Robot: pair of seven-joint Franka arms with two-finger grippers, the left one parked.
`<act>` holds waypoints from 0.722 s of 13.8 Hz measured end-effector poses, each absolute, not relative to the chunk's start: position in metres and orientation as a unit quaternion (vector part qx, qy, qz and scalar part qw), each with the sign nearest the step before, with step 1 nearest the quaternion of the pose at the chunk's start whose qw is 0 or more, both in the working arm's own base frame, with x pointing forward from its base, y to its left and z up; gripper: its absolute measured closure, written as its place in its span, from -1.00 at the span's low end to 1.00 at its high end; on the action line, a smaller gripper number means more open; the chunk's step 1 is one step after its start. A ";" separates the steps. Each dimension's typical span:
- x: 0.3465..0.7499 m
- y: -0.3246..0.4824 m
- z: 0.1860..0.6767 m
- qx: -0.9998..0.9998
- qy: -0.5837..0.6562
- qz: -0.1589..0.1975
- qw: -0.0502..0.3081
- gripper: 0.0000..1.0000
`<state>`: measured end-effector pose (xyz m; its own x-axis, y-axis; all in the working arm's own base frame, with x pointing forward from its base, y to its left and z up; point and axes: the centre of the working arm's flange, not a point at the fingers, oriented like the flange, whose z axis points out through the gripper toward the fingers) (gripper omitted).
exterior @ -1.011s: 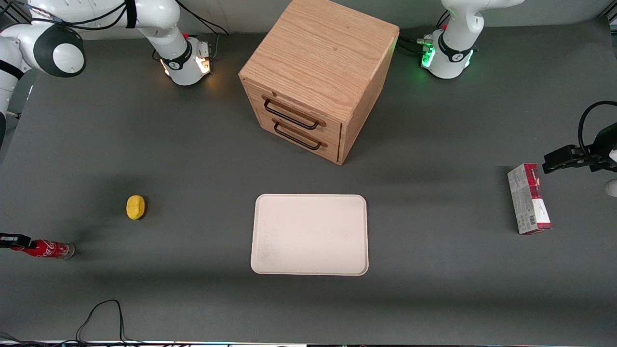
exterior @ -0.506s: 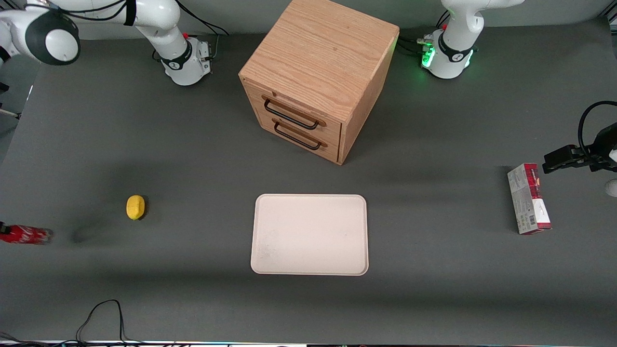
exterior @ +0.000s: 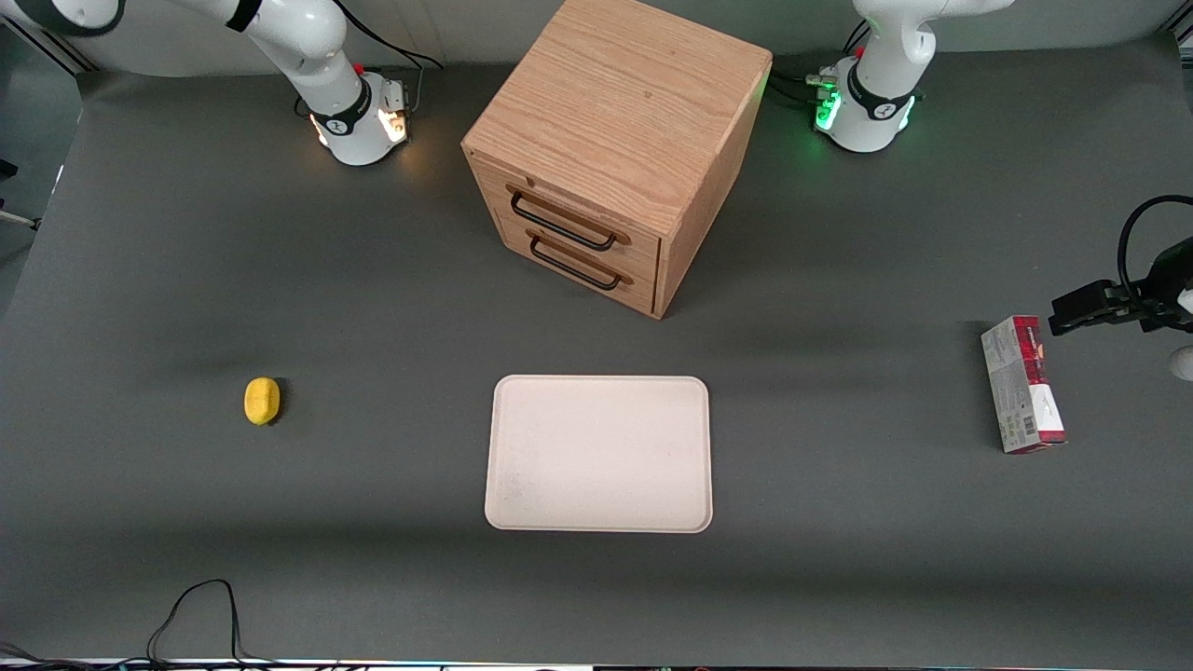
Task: Place coke bottle on tray
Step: 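Carry the held bottle over the cream tray with the right gripper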
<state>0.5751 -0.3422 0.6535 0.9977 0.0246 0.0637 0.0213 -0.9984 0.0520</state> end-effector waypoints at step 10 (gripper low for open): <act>0.634 -0.026 0.686 0.997 0.071 0.020 -0.001 0.27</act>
<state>0.6345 -0.0255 0.6858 0.9891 0.1416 0.0397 0.1417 -0.9899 0.0001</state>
